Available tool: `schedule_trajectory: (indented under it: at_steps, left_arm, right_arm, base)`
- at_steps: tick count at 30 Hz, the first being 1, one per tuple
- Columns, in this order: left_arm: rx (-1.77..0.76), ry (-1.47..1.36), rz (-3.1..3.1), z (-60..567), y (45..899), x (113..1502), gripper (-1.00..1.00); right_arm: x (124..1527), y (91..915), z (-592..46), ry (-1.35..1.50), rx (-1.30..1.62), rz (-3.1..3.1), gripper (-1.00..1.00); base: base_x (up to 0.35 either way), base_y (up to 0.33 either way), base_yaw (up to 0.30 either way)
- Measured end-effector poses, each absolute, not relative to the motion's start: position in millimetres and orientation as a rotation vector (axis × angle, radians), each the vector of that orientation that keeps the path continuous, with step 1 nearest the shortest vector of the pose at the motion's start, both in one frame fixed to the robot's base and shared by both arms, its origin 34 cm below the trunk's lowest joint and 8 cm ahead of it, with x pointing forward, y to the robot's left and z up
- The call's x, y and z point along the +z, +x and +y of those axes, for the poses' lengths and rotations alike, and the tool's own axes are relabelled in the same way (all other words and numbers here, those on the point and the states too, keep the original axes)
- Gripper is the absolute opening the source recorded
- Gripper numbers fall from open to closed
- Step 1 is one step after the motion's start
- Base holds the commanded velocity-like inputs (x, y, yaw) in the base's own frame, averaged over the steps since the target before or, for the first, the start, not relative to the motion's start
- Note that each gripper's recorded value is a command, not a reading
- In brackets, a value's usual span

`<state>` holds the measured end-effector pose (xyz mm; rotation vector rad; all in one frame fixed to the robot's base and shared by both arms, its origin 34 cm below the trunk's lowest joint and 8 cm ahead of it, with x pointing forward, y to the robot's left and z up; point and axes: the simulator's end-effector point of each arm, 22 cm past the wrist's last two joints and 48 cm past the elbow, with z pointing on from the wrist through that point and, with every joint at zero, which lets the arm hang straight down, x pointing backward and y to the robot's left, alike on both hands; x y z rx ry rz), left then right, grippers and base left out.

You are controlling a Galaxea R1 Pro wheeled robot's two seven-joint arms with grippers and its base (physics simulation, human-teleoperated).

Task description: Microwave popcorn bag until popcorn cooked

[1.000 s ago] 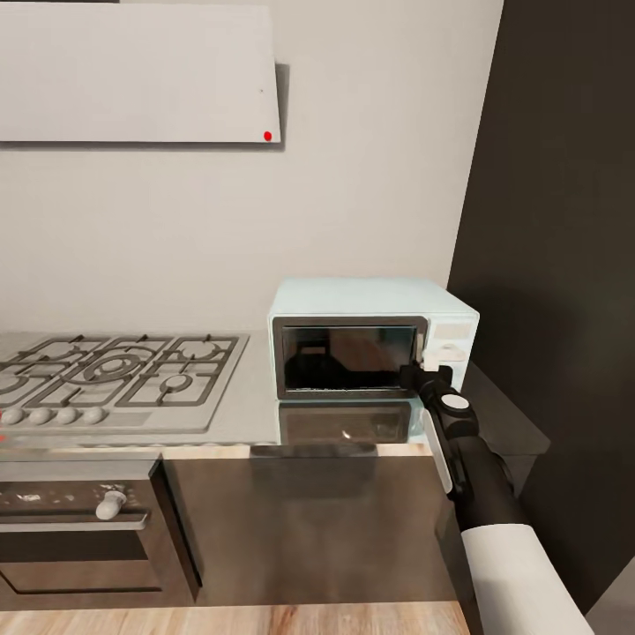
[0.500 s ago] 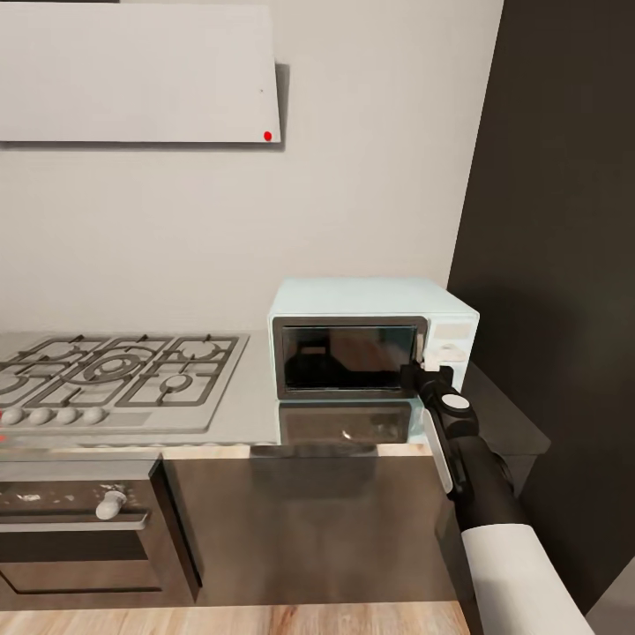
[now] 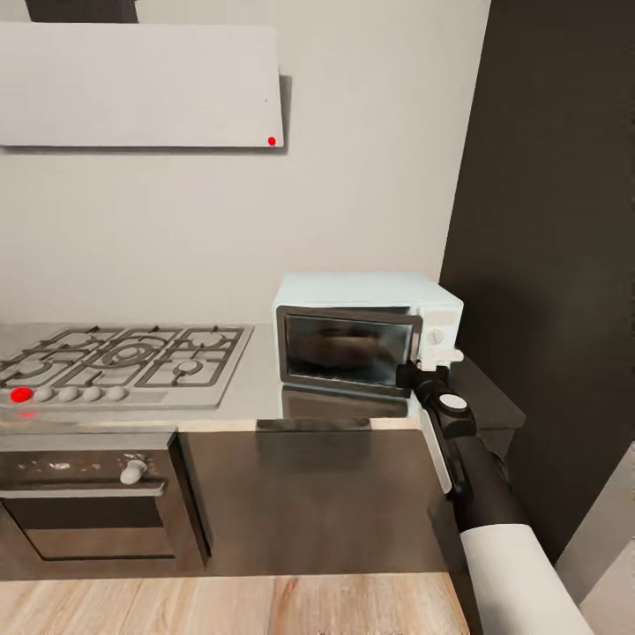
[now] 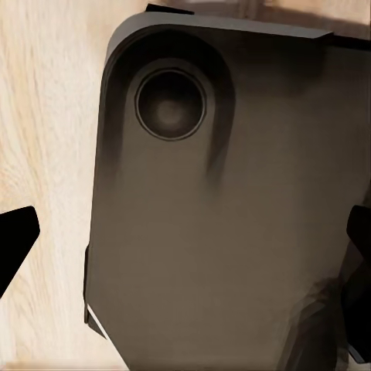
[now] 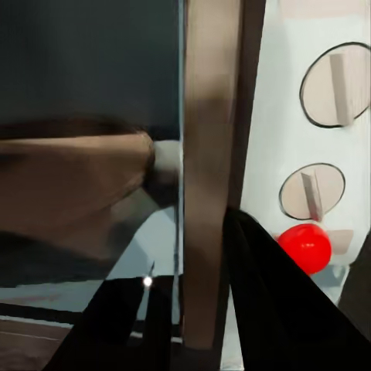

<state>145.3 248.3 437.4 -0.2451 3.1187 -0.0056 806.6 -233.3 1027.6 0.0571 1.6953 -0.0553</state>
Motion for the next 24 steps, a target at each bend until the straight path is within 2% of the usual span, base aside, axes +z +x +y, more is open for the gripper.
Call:
schedule_trajectory:
  at_steps: [11,24]
  left_arm:
    - [-0.006,-0.245,3.119,248.3,145.2,437.5,1.00]
    - [-0.006,-0.244,3.119,248.3,145.3,437.5,1.00]
  right_arm:
    - [1027.8,806.4,-232.1,0.056,-0.053,1.695,-1.00]
    - [1027.5,806.5,-211.1,-0.001,-0.045,1.694,-1.00]
  base:
    - [-0.023,0.000,0.000]
    - [-0.183,0.000,0.000]
